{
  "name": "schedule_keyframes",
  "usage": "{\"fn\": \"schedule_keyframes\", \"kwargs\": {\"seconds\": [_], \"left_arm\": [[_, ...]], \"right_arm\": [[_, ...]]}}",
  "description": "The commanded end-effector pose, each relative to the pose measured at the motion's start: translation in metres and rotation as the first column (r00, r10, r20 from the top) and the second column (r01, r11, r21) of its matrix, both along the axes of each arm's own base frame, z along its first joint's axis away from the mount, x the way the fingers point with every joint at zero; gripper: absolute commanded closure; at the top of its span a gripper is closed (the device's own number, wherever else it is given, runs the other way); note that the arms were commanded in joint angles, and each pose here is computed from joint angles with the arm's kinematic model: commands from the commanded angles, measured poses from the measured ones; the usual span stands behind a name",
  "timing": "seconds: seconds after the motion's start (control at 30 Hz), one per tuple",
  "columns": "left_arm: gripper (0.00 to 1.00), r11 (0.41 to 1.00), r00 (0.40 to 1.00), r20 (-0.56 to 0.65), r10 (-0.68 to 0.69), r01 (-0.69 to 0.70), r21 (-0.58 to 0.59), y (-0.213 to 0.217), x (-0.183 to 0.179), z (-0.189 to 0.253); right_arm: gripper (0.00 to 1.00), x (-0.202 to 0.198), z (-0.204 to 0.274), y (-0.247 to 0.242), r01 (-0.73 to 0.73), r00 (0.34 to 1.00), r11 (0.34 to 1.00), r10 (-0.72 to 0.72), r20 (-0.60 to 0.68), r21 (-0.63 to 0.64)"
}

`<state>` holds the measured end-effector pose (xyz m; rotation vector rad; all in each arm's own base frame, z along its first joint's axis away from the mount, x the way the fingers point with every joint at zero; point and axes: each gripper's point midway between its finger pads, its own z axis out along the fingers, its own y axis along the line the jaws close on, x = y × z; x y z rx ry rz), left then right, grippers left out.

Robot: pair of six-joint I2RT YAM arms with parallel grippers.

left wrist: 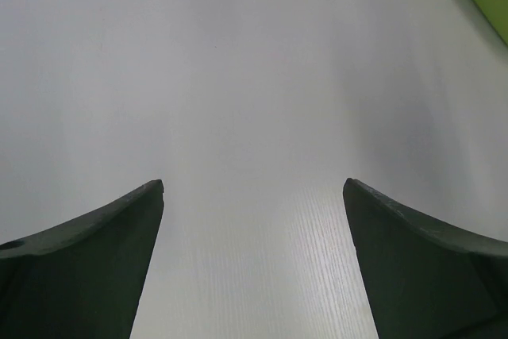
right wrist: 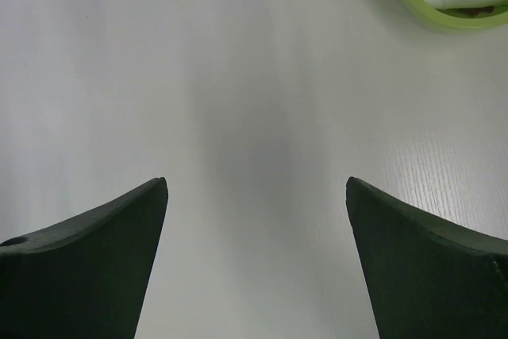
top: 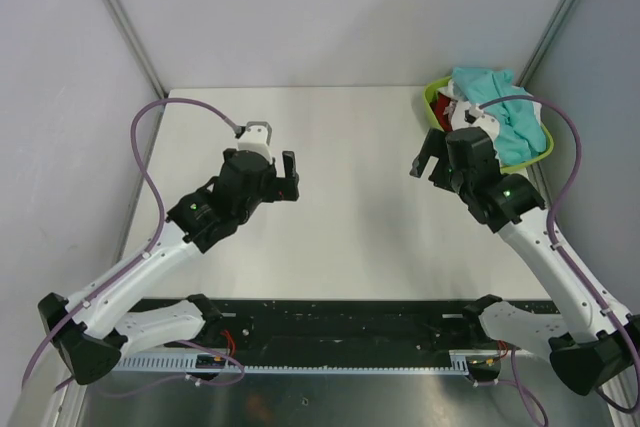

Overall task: Fold and stack the t-shirts
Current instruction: Grab crumpled tshirt from bin with the right arm

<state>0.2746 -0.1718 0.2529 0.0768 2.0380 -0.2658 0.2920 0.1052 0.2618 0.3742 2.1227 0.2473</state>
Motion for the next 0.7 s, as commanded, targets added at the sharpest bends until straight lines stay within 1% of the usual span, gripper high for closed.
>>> {"fn": "schedule_keyframes", "kwargs": {"seconds": [0.0,0.17,0.33,0.47,0.67], "left_arm": [[0.01,1.000,0.999,0.047,-0.008,0.009,-0.019,-0.002,0.006,0.022],[0.01,0.998,0.997,0.043,-0.065,0.065,0.005,-0.006,0.002,0.019],[0.01,0.994,0.994,0.019,-0.105,0.105,0.021,-0.012,0.001,0.010],[0.00,0.994,0.994,-0.002,-0.111,0.111,0.024,-0.014,0.001,0.003],[0.01,0.991,0.992,-0.017,-0.127,0.127,0.033,-0.018,0.002,-0.002]], "right_arm": [[0.01,0.010,0.006,-0.004,0.026,0.999,0.999,-0.025,0.035,-0.022],[0.01,0.024,0.006,-0.008,0.046,0.997,0.998,-0.044,0.058,-0.034],[0.01,0.055,0.004,-0.032,0.111,0.991,0.994,-0.110,0.077,-0.011],[0.01,0.086,0.001,-0.072,0.209,0.973,0.978,-0.208,0.104,0.006],[0.01,0.131,0.000,-0.143,0.364,0.914,0.930,-0.367,0.176,0.047]]}}
